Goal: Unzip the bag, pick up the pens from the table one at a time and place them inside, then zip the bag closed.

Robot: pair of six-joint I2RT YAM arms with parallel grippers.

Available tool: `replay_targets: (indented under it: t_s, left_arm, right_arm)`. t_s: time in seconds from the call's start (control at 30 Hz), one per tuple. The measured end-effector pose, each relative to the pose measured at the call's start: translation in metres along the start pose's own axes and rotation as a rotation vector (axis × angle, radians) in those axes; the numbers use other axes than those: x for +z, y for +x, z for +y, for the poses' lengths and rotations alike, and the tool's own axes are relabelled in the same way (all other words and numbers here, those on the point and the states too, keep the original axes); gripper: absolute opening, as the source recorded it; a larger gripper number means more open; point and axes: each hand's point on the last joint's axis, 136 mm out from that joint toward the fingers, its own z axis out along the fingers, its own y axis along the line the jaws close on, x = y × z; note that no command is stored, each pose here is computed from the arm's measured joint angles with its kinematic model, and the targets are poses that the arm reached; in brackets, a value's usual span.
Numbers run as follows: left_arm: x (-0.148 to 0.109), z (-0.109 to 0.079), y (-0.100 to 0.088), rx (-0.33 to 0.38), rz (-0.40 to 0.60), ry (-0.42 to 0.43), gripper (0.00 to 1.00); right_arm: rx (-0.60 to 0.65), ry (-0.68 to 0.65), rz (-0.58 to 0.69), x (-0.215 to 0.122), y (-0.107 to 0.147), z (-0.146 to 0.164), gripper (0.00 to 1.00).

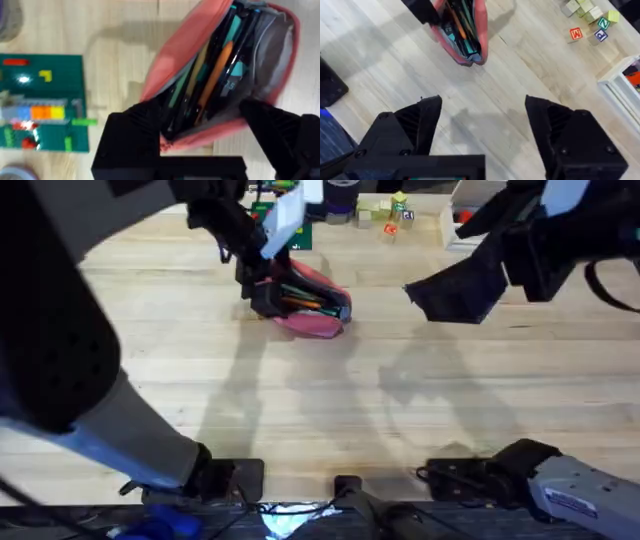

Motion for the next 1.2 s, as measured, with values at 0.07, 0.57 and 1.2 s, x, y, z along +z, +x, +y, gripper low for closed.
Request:
replay_targets:
  t_s: [0.07,0.57,1.2]
  left_arm:
    - [-0.013,0.002,0.001,-0.008,-0.007,-0.031,0.994]
    - [-0.117,0.024,0.059,-0.252,-0.234,-0.271,0.994]
    - [-0.111,0.019,0.096,-0.238,-0.333,-0.239,0.994]
  right_arm:
    - [0.0,0.0,0.0,0.0,0.0,0.0,0.997]
    - [0.0,0.0,0.0,0.0,0.0,0.0,0.997]
    - [-0.001,0.002,-0.006,0.0,-0.002,0.0,0.997]
